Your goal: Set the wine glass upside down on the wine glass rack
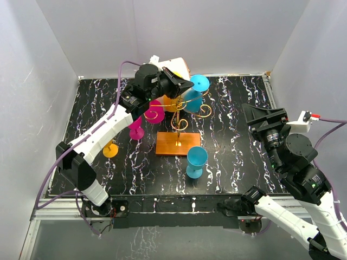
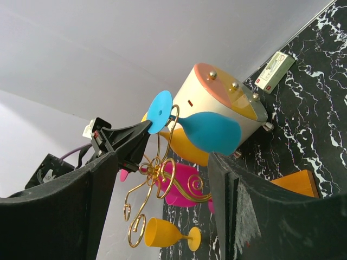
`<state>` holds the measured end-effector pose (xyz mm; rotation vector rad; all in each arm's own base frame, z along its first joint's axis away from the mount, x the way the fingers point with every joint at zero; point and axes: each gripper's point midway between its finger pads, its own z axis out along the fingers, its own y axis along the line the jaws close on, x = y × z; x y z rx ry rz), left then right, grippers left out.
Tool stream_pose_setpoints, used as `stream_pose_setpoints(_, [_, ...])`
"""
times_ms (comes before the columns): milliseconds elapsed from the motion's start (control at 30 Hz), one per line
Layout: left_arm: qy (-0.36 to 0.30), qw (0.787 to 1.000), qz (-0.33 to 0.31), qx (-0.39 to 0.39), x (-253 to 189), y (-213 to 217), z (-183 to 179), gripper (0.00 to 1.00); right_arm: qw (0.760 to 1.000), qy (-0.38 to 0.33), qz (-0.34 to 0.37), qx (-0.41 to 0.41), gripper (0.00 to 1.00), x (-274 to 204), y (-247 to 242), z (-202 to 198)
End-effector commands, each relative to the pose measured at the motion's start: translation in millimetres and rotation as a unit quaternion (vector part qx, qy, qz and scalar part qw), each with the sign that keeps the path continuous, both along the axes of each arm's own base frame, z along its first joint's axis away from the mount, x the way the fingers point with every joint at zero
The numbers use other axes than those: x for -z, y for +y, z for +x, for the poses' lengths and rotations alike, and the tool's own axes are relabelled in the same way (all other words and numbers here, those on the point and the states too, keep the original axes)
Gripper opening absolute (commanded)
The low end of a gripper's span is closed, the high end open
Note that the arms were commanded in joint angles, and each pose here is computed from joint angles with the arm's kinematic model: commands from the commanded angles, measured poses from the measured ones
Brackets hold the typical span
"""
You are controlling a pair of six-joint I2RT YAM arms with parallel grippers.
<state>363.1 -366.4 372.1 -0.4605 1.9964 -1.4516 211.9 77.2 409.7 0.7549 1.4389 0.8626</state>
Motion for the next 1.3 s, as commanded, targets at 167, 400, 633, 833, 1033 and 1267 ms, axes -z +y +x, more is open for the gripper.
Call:
stream_pose_setpoints(167, [-0.027,1.0,0.008,-0.004,-26,17,-15,0.0,1.0,-0.019,0.02,0.001,0.65,-11,-1,-1])
stream_pose_setpoints(400, [-0.029,0.999,0.022,0.006,-25,16,-17,0.13,1.0,-0.015,0.021,0.002,0.65,-8,-1,-1])
stream_pose_setpoints(633, [-0.03,0.999,0.038,0.013,-27,17,-19,0.21,1.0,-0.009,0.016,0.002,0.65,-5,0,0])
stream_pose_setpoints(833, [-0.027,0.998,0.049,0.01,-25,21,-21,0.26,1.0,-0.003,0.011,-0.001,0.66,1,1,1])
stream_pose_setpoints(1033, [-0.032,0.997,0.065,0.012,-26,28,-26,0.29,0.999,0.026,-0.024,-0.03,0.7,25,15,4])
stream_pose_setpoints(1267, [-0.063,0.996,0.029,0.054,-52,33,-55,0.3,0.989,0.083,-0.098,-0.071,0.74,76,29,2])
